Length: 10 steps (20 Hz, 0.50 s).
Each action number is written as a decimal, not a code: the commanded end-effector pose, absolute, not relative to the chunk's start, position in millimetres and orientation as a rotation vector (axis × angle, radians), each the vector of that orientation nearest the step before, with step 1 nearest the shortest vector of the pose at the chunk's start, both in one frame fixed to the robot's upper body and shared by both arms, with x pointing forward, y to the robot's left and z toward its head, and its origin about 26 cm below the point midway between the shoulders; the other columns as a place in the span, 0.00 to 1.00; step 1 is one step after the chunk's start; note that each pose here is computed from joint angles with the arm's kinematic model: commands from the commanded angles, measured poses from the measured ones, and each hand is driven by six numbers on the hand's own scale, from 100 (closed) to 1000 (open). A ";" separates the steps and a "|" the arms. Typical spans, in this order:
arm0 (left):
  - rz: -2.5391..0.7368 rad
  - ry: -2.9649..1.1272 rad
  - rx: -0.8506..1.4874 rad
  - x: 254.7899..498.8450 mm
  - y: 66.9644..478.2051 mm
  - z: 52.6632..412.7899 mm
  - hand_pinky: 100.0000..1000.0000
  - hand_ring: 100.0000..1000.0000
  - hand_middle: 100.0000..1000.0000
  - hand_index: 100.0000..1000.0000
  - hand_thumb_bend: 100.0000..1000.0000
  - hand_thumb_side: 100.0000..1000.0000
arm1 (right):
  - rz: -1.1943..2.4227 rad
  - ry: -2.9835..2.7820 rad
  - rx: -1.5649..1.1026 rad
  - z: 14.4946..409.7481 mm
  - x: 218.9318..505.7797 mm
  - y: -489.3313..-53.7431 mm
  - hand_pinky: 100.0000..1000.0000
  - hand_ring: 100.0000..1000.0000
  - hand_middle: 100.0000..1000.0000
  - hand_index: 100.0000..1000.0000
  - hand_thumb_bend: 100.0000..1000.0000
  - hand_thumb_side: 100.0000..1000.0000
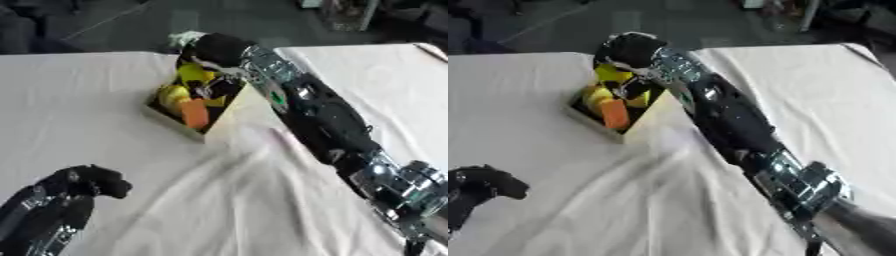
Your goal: Pick up objects on the table and place them in the box.
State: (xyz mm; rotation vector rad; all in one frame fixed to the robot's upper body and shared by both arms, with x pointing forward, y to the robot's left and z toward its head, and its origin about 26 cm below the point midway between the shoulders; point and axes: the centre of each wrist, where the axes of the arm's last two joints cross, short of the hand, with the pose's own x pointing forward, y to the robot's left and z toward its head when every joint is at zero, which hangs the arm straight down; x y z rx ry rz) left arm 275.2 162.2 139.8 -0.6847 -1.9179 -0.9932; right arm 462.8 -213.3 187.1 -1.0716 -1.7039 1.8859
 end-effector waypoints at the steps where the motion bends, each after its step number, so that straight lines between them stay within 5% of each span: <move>1: -1.012 -1.948 -0.696 273.6 160.4 148.3 0.71 0.71 0.57 0.76 0.00 0.57 | 1.866 -1.733 -1.114 192.3 465.5 -210.8 0.34 0.45 0.57 0.77 0.00 0.13; 10: -1.012 -1.950 -0.702 273.8 159.9 148.9 0.71 0.71 0.57 0.76 0.00 0.57 | 1.871 -1.703 -1.084 161.9 468.7 -205.9 0.46 0.52 0.64 0.80 0.00 0.14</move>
